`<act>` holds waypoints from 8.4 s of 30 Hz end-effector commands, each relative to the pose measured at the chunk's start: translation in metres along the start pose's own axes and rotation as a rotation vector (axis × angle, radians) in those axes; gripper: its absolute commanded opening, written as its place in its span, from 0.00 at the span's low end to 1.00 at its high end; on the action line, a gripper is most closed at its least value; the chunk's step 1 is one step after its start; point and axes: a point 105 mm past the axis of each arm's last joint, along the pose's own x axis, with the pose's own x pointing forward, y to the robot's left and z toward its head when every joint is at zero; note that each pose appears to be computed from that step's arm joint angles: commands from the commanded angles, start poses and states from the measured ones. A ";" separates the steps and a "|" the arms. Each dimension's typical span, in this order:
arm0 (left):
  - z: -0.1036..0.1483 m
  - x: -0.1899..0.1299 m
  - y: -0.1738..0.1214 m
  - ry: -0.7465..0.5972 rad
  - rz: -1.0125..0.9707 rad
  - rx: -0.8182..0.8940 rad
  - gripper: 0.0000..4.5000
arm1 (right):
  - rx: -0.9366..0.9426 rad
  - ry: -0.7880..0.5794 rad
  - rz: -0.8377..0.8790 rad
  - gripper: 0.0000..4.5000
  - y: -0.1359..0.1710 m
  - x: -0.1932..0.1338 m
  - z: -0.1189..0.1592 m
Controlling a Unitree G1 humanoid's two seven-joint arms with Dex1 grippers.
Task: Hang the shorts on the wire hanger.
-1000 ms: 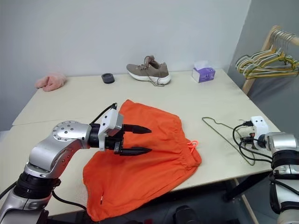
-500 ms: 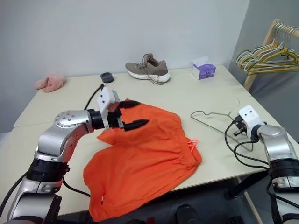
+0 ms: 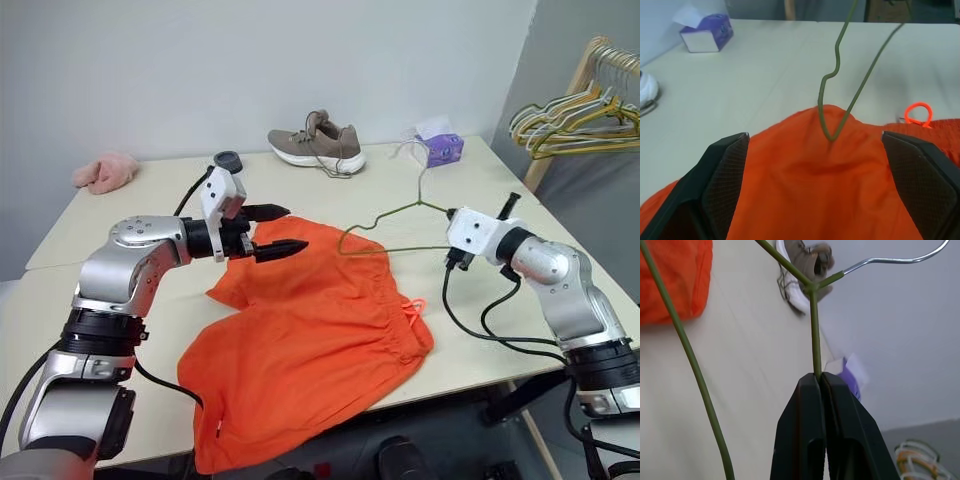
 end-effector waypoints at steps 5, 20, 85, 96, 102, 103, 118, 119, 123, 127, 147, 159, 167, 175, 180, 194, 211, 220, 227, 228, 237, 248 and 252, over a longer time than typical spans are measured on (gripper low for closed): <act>-0.009 0.007 -0.013 0.080 -0.104 0.022 0.99 | -0.170 -0.205 -0.019 0.00 -0.017 0.007 0.056; -0.024 0.013 -0.034 0.104 -0.229 0.020 0.38 | -0.158 -0.307 0.011 0.00 -0.008 0.013 0.081; -0.048 0.006 -0.061 0.185 -0.263 0.240 0.16 | 0.444 0.205 0.729 0.00 0.086 -0.027 0.022; -0.022 -0.011 -0.026 -0.013 -0.068 0.010 0.77 | 0.547 0.266 0.688 0.00 0.086 -0.044 0.007; -0.017 -0.034 0.006 -0.042 0.075 -0.063 0.77 | 0.651 0.340 0.629 0.00 0.080 -0.063 -0.010; -0.021 -0.037 0.011 -0.027 0.094 -0.059 0.77 | 0.680 0.359 0.619 0.00 0.080 -0.069 -0.013; -0.059 -0.024 -0.026 0.119 -0.084 0.037 0.77 | 0.999 0.638 0.664 0.00 0.120 -0.156 -0.041; -0.059 -0.022 -0.027 0.118 -0.088 0.037 0.77 | 1.001 0.636 0.680 0.00 0.123 -0.158 -0.039; -0.058 -0.020 -0.027 0.117 -0.091 0.044 0.77 | 0.986 0.626 0.727 0.00 0.127 -0.160 -0.032; -0.059 -0.019 -0.027 0.121 -0.089 0.048 0.77 | 0.969 0.613 0.782 0.00 0.129 -0.161 -0.025; -0.070 -0.025 -0.015 0.140 0.012 0.059 0.77 | 0.953 0.517 0.843 0.00 0.133 -0.144 -0.008; -0.066 -0.022 -0.031 0.093 -0.060 0.043 0.77 | 1.176 0.637 0.737 0.00 0.126 -0.155 -0.039; -0.064 -0.023 -0.032 0.081 -0.058 0.041 0.77 | 1.185 0.587 0.829 0.00 0.128 -0.153 -0.023; -0.067 -0.027 -0.022 0.091 0.002 0.053 0.77 | 1.164 0.557 0.925 0.00 0.127 -0.152 -0.007; -0.069 -0.031 -0.016 0.101 0.037 0.068 0.77 | 1.168 0.616 0.962 0.00 0.136 -0.158 -0.012; -0.069 -0.033 -0.012 0.099 0.067 0.095 0.77 | 1.413 0.605 1.002 0.00 0.147 -0.132 0.004; -0.069 -0.030 -0.015 0.088 0.073 0.118 0.77 | 1.579 0.610 1.021 0.00 0.155 -0.108 0.016; -0.067 -0.031 -0.013 0.084 0.084 0.130 0.77 | 1.702 0.447 0.828 0.00 0.119 -0.055 0.017; -0.065 -0.030 -0.012 0.081 0.089 0.133 0.77 | 1.547 0.483 0.916 0.00 0.135 -0.058 0.034; -0.065 -0.030 -0.012 0.081 0.088 0.134 0.77 | 1.545 0.516 0.911 0.00 0.141 -0.057 0.030; -0.064 -0.029 -0.011 0.079 0.091 0.144 0.77 | 1.603 0.612 0.832 0.00 0.145 -0.030 0.012; -0.059 -0.031 -0.008 0.052 0.119 0.133 0.77 | 1.526 0.392 0.736 0.00 0.114 0.019 0.032; -0.054 -0.033 -0.002 0.032 0.156 0.120 0.77 | 1.352 0.259 0.663 0.00 0.097 0.027 0.037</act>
